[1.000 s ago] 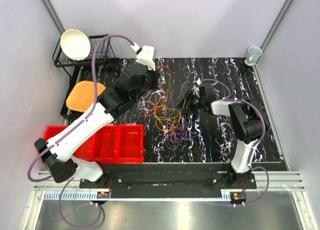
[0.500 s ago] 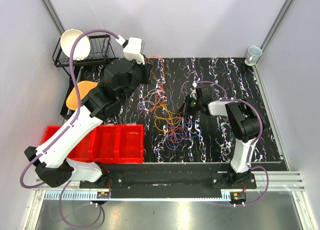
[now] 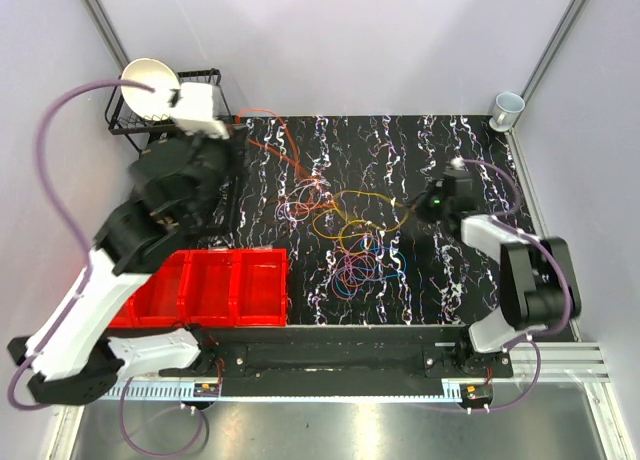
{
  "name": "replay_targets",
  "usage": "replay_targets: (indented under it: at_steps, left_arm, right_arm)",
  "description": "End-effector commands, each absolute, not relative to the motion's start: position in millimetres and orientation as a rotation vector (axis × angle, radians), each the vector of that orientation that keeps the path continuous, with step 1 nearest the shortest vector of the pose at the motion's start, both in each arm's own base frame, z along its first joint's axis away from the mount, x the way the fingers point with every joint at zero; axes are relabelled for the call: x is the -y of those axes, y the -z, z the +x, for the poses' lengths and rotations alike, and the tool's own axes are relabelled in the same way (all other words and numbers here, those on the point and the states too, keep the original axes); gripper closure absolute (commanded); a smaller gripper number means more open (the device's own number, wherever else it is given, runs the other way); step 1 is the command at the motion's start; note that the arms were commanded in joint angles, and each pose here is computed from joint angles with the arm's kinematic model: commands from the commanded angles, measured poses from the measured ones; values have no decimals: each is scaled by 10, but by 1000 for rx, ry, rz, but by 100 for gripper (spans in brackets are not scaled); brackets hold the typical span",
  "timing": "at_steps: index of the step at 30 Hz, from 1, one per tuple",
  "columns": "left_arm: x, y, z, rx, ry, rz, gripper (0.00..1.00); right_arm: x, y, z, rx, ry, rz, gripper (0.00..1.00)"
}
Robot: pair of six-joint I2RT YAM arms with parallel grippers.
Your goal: Untangle the cables
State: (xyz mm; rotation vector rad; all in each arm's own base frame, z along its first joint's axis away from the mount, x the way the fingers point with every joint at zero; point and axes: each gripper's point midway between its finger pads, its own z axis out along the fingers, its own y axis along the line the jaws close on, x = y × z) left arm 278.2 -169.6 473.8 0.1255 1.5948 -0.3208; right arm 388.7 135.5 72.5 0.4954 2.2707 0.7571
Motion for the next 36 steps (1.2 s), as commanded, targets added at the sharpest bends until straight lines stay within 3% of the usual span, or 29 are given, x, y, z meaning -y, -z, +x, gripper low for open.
replay_targets:
  at_steps: [1, 5, 16, 26, 36]
  left_arm:
    - [1150, -5140, 2536, -1475, 259, 8, 94]
    - [905, -5178, 2411, -1452, 223, -41, 94]
    - [561, -5225, 2117, -1419, 245, -105, 94]
    - [742, -5122, 2000, -1461, 390, -53, 100]
    - [898, -4554, 2035, -1595, 428, -63, 100]
  right_arm:
    - [-769, -882, 3922, -2117, -571, 727, 100]
    - [-489, -895, 3847, -2071, -461, 838, 100]
    - [-456, -734, 3843, -2117, -449, 891, 100]
    - [-648, -605, 3923, -2186, -558, 855, 100]
    - [-683, -601, 3941, -2188, -579, 841, 100]
